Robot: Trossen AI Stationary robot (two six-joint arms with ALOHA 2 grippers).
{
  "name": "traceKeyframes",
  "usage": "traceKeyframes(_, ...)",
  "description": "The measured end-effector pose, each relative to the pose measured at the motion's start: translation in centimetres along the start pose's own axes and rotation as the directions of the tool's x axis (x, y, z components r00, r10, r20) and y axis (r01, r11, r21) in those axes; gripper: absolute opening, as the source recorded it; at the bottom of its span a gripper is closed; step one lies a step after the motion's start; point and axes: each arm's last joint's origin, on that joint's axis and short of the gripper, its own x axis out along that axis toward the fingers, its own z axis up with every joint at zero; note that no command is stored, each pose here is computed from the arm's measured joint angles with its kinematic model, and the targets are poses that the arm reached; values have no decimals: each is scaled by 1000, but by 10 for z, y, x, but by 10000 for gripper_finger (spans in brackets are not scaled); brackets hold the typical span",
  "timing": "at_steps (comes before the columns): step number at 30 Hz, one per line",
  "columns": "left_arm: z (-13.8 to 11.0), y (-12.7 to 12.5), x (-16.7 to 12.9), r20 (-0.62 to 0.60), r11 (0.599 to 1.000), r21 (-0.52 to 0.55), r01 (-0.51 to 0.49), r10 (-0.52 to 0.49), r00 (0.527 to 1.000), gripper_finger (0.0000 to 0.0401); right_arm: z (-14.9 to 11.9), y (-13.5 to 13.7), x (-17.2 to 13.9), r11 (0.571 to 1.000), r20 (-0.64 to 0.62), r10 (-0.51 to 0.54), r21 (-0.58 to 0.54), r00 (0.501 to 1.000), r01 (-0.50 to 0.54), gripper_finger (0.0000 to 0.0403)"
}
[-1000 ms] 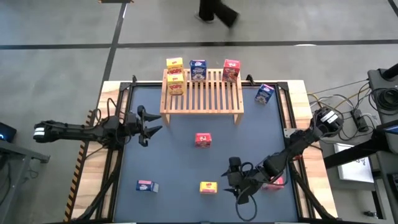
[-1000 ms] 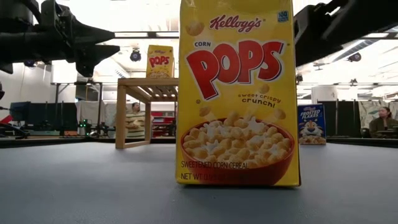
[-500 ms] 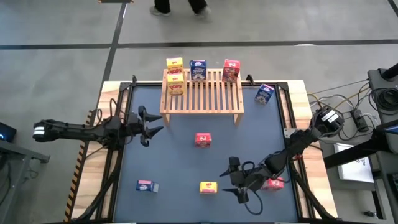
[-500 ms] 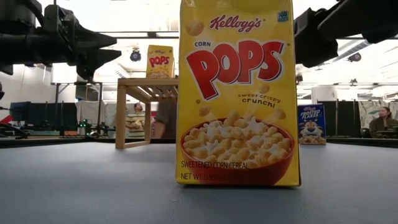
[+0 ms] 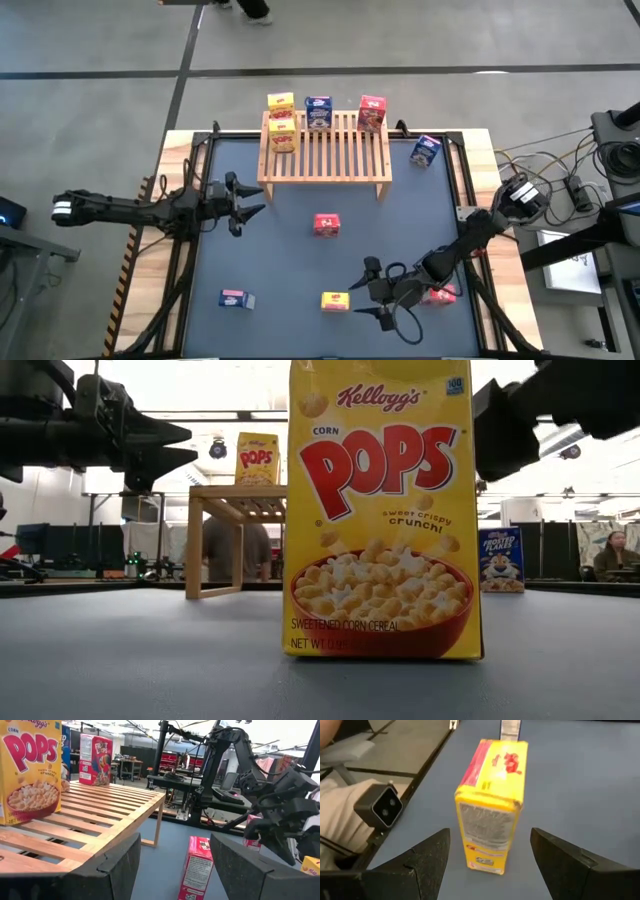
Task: Stack cereal on shelf
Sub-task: Put the yellow cereal box on the shelf aligned with the other yellow cereal box
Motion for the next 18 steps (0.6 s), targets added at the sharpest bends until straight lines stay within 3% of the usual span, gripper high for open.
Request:
traceKeyframes(7, -4, 0, 2, -36, 1000, -15, -6, 5, 999, 223, -10, 3, 14, 1000, 7, 2, 22, 1000, -3, 265)
traceKeyframes(18, -9, 0, 5, -72, 999, -31, -11, 9, 997, 223, -2, 11, 31, 1000, 32, 7, 28, 999, -8, 274)
